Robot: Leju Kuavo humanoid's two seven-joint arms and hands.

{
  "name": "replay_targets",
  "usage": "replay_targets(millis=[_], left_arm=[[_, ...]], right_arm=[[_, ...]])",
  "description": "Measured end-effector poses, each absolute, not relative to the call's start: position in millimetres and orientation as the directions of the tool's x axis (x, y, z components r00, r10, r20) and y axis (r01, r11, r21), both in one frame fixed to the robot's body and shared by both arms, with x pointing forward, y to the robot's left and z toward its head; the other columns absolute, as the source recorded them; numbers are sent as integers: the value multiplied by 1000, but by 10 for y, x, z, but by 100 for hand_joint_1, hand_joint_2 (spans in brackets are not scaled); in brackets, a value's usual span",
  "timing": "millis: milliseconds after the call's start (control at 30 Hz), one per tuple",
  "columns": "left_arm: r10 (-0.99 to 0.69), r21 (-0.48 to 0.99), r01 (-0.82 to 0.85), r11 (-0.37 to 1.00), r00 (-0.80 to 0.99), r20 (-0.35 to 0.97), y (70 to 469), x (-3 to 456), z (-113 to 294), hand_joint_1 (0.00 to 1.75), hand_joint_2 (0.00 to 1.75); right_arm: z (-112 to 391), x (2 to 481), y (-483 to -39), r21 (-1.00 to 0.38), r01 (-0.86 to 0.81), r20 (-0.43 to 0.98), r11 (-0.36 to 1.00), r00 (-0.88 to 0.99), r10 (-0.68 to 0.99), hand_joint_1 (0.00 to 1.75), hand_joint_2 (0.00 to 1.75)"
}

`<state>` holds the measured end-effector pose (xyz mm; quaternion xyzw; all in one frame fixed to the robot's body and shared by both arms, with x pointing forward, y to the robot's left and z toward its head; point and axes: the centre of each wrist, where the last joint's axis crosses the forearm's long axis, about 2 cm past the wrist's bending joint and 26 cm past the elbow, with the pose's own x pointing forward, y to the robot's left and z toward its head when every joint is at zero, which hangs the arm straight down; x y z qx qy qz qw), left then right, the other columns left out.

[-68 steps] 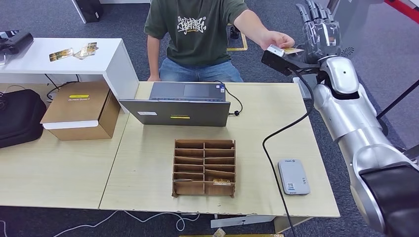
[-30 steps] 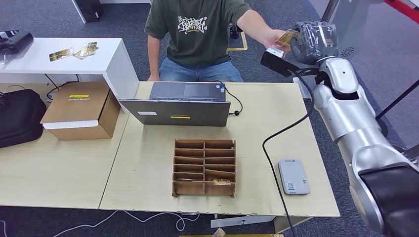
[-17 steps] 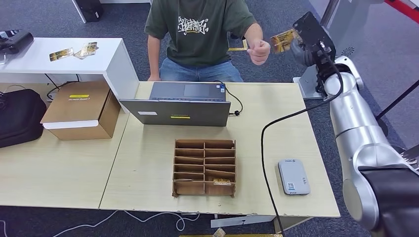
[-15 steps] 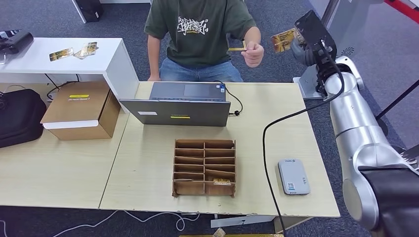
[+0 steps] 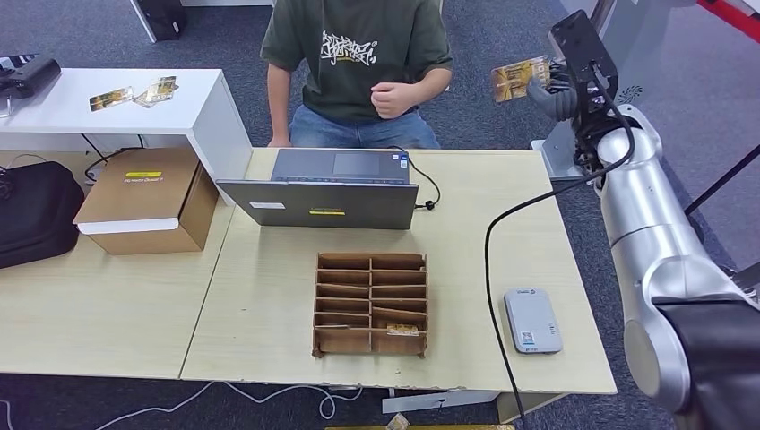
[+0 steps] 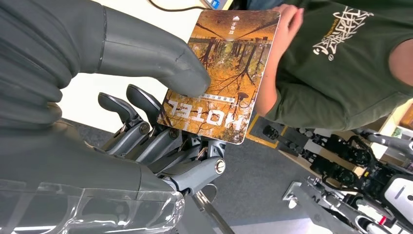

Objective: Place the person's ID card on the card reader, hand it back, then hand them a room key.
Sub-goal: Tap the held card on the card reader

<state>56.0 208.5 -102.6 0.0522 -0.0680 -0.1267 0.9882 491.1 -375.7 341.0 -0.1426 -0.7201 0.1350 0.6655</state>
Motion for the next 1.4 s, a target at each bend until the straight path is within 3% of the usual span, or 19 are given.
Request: replay_targets(millis=[267,567,1400], left_arm=[[-247,127,232,964,962,119,2092,551,-1028,0,0],[-250,131,234,963,961,118,2096,540,-1030,0,0],[-241,124,227,966,964,113,2078,494,-1033,0,0]], right_arm=[[3367,4875,-3948,-347,59,935,936,-60,350,175,175],[2987,4657,-4216,-369,73,928,926,-16,371,175,175],[2220,3886,-4420,-416,83,910,906,45,413,175,175]])
